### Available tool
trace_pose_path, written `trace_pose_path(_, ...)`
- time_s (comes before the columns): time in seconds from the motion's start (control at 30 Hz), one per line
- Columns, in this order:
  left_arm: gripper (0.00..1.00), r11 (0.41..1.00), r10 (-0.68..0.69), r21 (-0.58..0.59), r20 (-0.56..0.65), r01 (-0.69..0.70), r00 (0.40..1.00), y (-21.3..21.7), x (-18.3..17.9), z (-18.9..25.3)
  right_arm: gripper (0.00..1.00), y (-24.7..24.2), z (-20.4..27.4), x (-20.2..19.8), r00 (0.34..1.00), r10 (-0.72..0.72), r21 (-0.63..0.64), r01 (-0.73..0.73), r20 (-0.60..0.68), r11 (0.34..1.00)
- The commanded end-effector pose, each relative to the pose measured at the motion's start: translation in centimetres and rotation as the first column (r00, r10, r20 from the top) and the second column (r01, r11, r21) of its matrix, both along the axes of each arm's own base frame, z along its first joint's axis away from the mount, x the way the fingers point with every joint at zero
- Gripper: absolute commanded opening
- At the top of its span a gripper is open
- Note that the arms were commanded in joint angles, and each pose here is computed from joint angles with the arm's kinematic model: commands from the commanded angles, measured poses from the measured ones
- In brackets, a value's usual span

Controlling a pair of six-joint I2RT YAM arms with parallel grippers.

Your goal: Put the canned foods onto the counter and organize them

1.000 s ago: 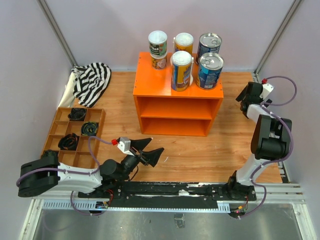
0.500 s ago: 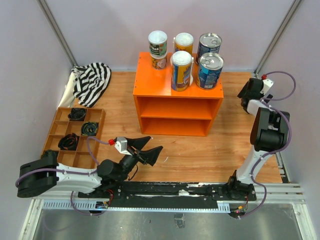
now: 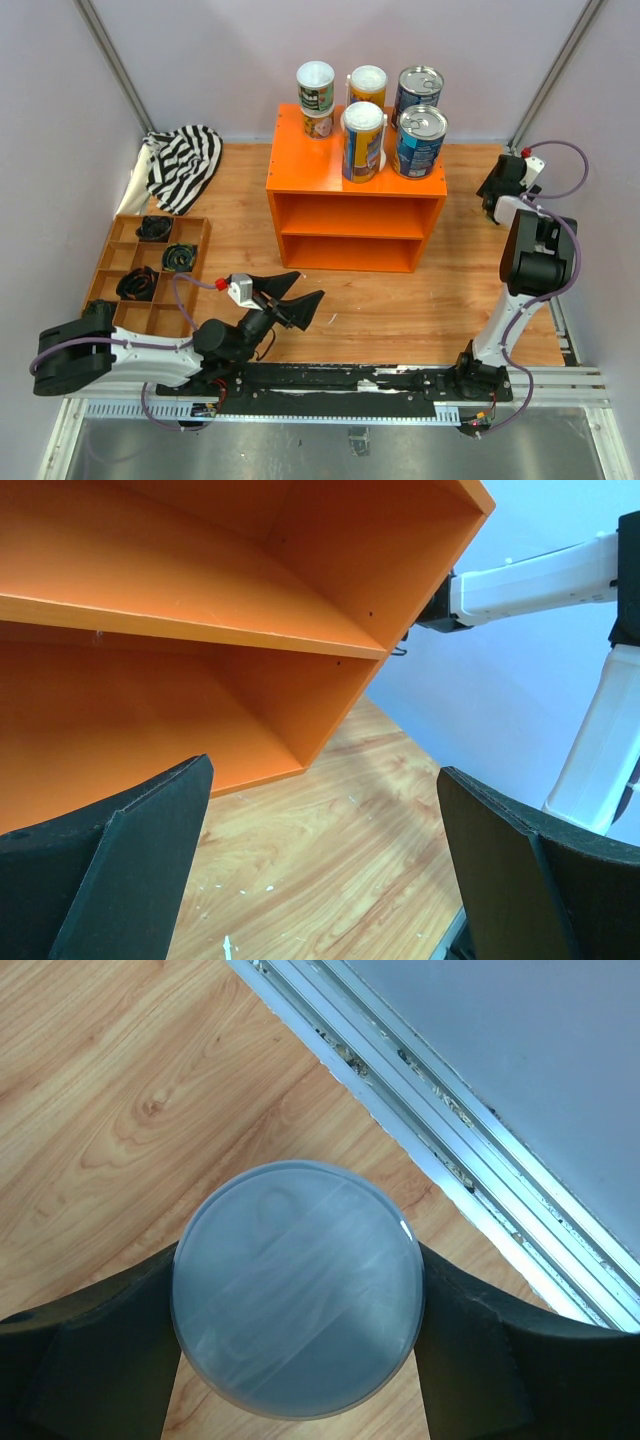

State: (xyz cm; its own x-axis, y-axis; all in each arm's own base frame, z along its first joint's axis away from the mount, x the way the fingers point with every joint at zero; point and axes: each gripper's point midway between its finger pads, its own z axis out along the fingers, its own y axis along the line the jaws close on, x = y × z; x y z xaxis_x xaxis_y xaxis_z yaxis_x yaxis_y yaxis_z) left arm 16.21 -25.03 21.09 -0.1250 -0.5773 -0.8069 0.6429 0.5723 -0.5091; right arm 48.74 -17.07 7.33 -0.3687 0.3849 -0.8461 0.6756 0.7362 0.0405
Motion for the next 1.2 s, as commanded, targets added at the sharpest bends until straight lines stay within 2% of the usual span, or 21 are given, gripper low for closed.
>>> trace_pose_path(0.0,0.99,0.999,0.016,0.048,-0.005,-0.015,1.0,1.6,-0.3,-2.5,0.5,-0.1,-0.2,-0.2,1.0,0.007,0.037,-0.007,-0.007,0.999)
trace_pose_path(0.07,0.99,0.999,0.014,0.046,-0.005,-0.014,1.0,1.6,-0.3,-2.3,0.43,0.3,-0.5,-0.7,1.0,0.009,0.053,-0.008,-0.012,0.999)
trace_pose_path(0.3,0.99,1.0,-0.016,0.017,-0.022,0.016,1.0,1.5,-0.7,-1.3,0.32,1.9,-0.4,-4.0,1.0,0.007,0.114,-0.005,-0.016,0.993)
trace_pose_path(0.53,0.99,0.993,-0.083,0.083,-0.04,0.086,0.996,-0.1,-1.4,-0.8,0.32,4.1,-0.7,-9.4,0.998,0.016,0.182,-0.004,-0.064,0.983)
trace_pose_path(0.9,0.99,0.987,-0.131,0.076,-0.114,0.14,0.985,-0.5,-2.2,-1.3,0.32,8.9,-0.2,-17.8,0.994,0.093,0.223,-0.079,-0.052,0.972)
trace_pose_path(1.17,0.99,0.985,-0.15,0.068,-0.131,0.16,0.98,-0.3,-2.6,-0.9,0.31,13.0,0.4,-22.1,0.982,0.186,0.217,-0.175,-0.03,0.96)
